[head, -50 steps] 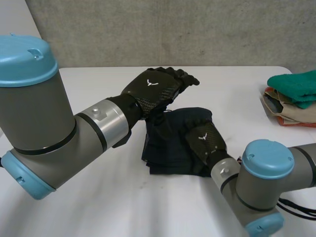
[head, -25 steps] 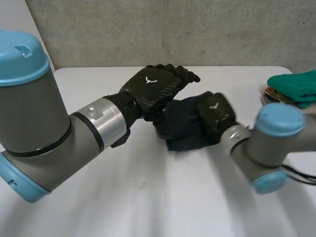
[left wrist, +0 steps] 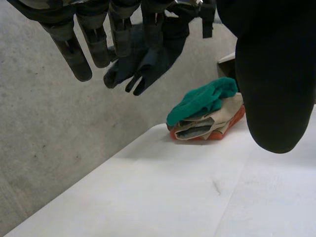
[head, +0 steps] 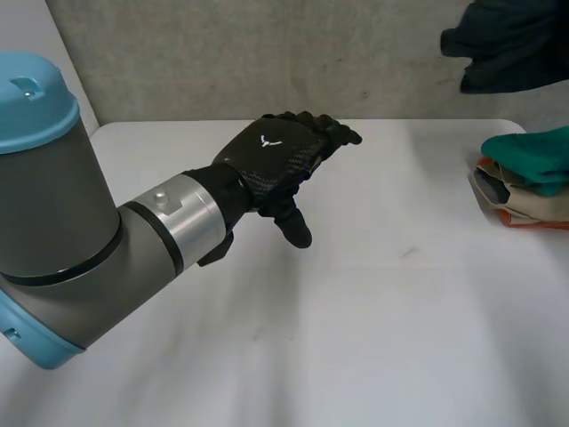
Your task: Fold the laundry.
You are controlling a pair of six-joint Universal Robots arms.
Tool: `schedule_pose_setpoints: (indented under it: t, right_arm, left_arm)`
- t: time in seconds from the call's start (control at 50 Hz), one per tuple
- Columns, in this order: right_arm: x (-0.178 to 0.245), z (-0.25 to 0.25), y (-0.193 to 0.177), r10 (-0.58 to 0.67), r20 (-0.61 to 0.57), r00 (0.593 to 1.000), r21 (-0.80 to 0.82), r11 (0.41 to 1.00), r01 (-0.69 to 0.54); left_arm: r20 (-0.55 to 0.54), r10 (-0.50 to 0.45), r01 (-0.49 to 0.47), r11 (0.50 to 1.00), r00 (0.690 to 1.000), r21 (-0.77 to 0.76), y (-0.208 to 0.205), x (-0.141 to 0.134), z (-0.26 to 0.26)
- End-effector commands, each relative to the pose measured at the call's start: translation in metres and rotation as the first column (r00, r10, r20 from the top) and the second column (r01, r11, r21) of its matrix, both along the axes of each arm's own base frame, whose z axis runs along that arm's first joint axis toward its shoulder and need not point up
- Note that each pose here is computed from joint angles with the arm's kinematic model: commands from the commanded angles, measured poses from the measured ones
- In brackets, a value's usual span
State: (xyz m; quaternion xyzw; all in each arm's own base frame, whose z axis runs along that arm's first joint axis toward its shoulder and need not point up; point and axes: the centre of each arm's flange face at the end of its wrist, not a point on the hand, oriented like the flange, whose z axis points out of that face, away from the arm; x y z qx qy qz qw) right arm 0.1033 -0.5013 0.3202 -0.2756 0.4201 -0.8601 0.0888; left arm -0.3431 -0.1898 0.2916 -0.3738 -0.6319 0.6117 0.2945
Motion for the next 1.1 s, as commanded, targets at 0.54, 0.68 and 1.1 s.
schedule_pose_setpoints:
  t: [0.54,0.68,1.1]
  right_arm:
    - [-0.161,-0.169,-0.007,-0.004,-0.06,0.998,0.366,0.93,0.026]
    - [-0.165,-0.162,0.003,-0.014,-0.068,0.998,0.371,0.928,0.038]
    - [-0.343,-0.123,0.062,-0.75,-0.122,0.65,0.252,0.61,0.751]
  left_arm:
    - [-0.044,-0.006,0.008,0.999,0.999,0.045,0.004,0.0,0.003]
    - [-0.048,-0.007,0.009,0.999,0.999,0.04,0.003,-0.001,0.004]
    - [-0.063,-0.004,0.006,1.0,0.998,0.024,0.005,0.002,0.012]
